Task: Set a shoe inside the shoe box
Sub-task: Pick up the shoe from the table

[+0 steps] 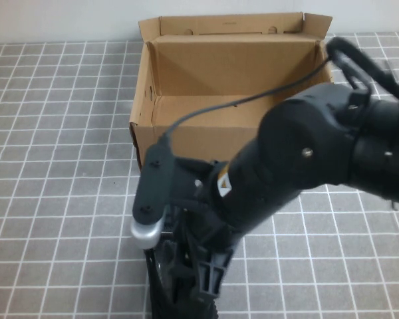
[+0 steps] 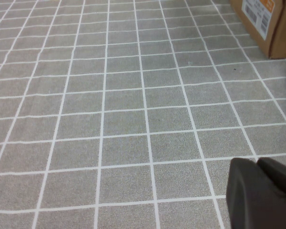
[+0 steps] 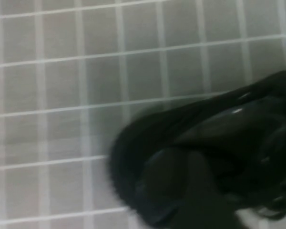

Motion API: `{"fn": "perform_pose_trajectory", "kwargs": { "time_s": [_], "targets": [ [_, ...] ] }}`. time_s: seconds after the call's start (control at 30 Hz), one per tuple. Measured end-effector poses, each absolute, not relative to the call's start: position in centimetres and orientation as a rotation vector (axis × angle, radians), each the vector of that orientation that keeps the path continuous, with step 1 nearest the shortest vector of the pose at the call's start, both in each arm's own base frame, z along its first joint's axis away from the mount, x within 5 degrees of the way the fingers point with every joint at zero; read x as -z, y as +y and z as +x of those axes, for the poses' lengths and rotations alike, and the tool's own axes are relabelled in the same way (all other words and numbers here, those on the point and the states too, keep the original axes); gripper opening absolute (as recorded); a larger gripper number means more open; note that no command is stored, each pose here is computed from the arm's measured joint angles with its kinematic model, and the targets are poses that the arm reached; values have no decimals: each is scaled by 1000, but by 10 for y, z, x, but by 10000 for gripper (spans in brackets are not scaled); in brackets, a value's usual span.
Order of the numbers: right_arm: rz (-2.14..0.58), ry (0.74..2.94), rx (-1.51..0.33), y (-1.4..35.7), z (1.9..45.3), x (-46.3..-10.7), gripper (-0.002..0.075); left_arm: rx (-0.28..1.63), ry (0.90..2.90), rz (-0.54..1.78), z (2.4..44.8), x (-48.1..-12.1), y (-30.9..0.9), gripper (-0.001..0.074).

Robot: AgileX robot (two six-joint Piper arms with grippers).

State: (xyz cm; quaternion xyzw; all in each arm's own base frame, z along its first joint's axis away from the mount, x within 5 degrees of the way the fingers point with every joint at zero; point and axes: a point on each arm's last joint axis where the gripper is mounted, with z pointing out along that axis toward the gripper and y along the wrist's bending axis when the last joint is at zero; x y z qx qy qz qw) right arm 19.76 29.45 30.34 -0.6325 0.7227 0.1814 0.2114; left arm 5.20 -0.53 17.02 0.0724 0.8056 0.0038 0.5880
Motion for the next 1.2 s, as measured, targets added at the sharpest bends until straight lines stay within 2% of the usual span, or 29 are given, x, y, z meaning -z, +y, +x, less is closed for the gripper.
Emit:
{"fn": "perform_pose_trajectory", "kwargs": {
  "time_s": [0.1,0.23,0.57,0.9,1.2],
  "targets": [
    [-1764,1954,-434,299,206,-299,412,-9,1877,169,52,-170,-5,-1],
    [-1773,1911,-364,304,216,-292,445,-9,1877,169,52,-170,-5,-1],
    [-1807,1916,-335,320,229,-271,450,-9,1877,169,52,-170,-5,-1],
    [-1895,1906,-197,323,240,-245,450,-9,1877,169,52,-170,-5,-1],
    [-1897,1862,-141,325,246,-243,450,-9,1877,169,52,-170,-5,-1]
  ]
}}
